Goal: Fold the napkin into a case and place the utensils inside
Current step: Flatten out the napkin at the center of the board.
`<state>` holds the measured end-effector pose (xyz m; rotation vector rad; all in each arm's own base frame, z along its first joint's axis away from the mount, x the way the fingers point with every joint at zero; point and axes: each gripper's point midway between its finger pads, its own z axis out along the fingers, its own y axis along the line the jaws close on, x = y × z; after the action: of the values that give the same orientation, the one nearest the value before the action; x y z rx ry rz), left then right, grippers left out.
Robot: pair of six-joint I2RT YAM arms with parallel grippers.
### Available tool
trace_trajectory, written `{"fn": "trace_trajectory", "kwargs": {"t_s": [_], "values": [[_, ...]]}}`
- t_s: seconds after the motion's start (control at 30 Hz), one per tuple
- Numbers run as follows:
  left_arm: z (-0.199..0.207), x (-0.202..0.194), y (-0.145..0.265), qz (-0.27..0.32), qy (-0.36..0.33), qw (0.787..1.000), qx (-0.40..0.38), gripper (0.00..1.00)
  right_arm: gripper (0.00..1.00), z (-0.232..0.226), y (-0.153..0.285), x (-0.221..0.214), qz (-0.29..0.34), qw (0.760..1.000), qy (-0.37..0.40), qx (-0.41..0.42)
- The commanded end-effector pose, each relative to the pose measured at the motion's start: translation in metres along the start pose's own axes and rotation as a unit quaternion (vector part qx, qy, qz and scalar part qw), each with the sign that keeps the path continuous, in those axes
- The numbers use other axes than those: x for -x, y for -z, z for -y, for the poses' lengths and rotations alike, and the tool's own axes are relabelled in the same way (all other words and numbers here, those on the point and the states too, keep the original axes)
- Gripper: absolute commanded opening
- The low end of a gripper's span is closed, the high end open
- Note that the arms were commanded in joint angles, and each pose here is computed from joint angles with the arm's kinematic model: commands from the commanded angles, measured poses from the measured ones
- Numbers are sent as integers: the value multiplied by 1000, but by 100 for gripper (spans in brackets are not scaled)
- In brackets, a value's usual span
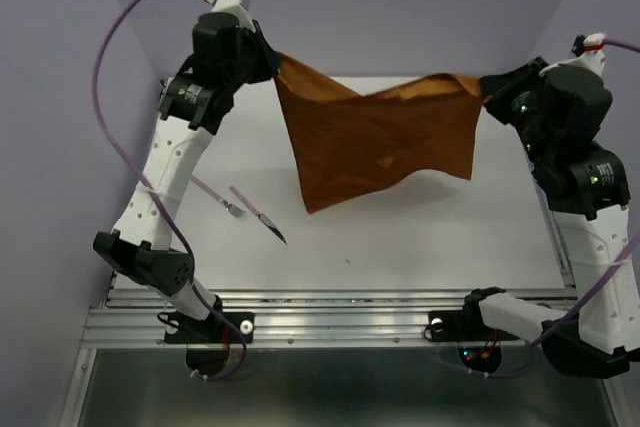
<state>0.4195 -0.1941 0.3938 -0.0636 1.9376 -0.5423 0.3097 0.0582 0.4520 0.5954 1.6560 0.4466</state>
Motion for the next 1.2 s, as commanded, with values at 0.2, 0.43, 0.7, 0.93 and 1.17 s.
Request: {"fn": "trace_trajectory", "kwargs": {"t_s": [0.2, 0.43, 0.7, 0.93, 1.17], "values": [[38, 122, 142, 171, 31, 981, -81, 0, 1, -57, 89, 149, 201, 976, -16, 84], [56, 143, 218, 238, 26, 962, -132, 0, 1, -70, 145, 171, 232, 960, -32, 152], [68, 142, 279, 269, 32, 946, -179, 0, 1, -73, 205, 181, 250, 941, -71, 219], [45, 101, 233, 213, 53, 965, -144, 0, 1, -29, 171, 146, 227, 963, -73, 127], [8, 32, 119, 104, 67, 989, -77, 0, 1, 33, 51, 60, 132, 990, 17, -53]]}}
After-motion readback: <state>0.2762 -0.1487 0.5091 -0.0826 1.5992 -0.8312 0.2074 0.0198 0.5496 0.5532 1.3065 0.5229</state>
